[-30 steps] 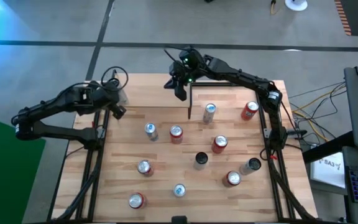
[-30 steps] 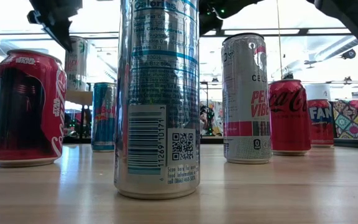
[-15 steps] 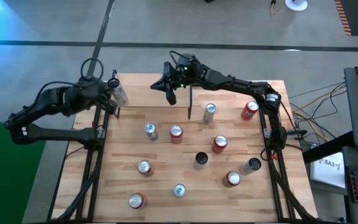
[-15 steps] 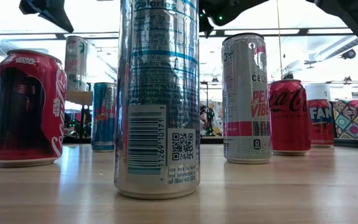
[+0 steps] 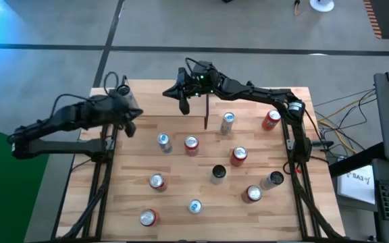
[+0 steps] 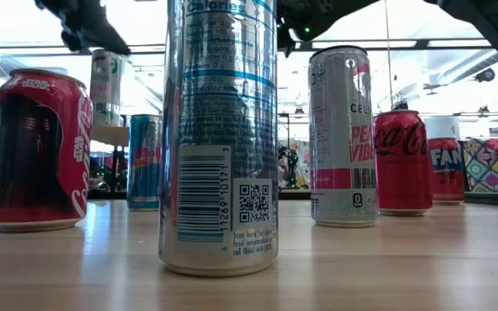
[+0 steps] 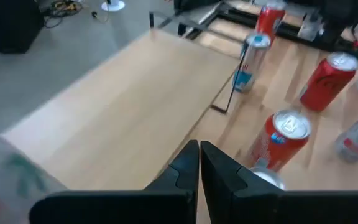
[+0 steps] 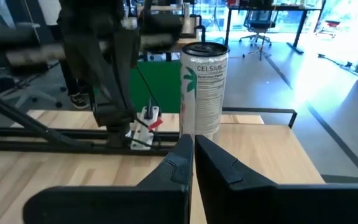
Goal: Place canned beverage on shelf
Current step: Put the white pink soda can on the shelf
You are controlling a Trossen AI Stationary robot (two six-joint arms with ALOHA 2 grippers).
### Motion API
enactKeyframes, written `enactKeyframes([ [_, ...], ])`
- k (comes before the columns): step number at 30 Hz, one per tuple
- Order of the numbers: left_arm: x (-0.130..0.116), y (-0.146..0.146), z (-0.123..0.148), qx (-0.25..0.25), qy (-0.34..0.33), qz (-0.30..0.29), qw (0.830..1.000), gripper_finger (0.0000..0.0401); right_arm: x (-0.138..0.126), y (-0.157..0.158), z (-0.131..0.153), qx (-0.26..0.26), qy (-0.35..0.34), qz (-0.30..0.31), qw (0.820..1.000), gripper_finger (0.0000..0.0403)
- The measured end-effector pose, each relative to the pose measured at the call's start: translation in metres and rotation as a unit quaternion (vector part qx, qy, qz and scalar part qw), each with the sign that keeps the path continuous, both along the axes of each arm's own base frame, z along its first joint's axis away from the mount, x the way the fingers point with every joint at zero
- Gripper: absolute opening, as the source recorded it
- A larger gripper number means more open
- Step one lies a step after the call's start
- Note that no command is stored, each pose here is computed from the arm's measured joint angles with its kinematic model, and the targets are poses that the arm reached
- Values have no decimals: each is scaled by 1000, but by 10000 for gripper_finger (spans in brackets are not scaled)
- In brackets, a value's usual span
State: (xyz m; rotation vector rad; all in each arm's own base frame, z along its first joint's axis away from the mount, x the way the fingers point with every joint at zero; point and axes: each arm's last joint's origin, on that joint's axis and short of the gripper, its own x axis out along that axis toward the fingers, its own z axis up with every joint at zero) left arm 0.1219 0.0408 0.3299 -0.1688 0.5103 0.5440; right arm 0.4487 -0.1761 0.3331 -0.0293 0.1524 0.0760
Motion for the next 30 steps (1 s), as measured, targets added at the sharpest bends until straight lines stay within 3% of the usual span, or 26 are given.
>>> enactKeyframes([
  [6,-2,1,-24,-13,11,46,999,0,-1,0,-4,1,18,1,1000,9],
  [16,-20,0,-30,-19,28,114,993,0,-1,0,-4,0,19,1,1000,9],
  [30,-16,5,-31,18,28,197,980,0,-1,0,-5,-5,24,2,1000,9],
])
